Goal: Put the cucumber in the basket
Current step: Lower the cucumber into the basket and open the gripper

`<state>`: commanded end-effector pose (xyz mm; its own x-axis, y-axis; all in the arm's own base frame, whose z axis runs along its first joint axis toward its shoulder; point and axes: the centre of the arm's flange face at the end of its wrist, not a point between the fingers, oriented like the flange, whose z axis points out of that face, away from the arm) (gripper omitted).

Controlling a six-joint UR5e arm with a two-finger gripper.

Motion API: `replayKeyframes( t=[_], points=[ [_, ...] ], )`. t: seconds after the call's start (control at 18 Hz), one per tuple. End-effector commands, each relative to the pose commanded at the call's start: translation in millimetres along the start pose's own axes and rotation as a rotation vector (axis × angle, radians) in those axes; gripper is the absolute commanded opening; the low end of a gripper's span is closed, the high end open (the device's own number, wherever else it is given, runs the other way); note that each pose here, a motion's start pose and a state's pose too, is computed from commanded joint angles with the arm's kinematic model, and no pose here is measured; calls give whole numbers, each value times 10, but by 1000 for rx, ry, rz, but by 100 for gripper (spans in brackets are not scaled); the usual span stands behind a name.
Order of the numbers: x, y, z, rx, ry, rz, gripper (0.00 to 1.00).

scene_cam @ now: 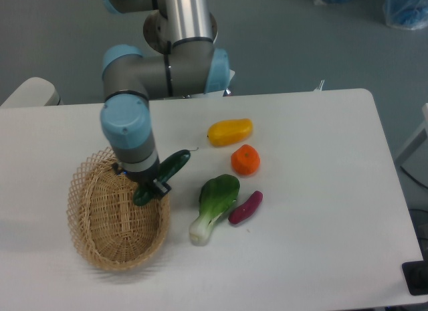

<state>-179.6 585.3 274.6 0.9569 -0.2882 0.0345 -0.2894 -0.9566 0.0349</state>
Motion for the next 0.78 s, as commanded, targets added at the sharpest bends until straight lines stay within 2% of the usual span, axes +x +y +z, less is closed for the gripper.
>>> replayKeyframes(
  t=[0.22,0.39,0.67,0.72,0.78],
  points=[
    [140,-120,51,0,11,-25,51],
    [238,-285,112,-5,13,-65,62],
    [309,-561,128,4,3,-121,73],
    [295,-578,129,5,2,-131,77],
    [290,-584,115,7,0,-132,90]
  ],
)
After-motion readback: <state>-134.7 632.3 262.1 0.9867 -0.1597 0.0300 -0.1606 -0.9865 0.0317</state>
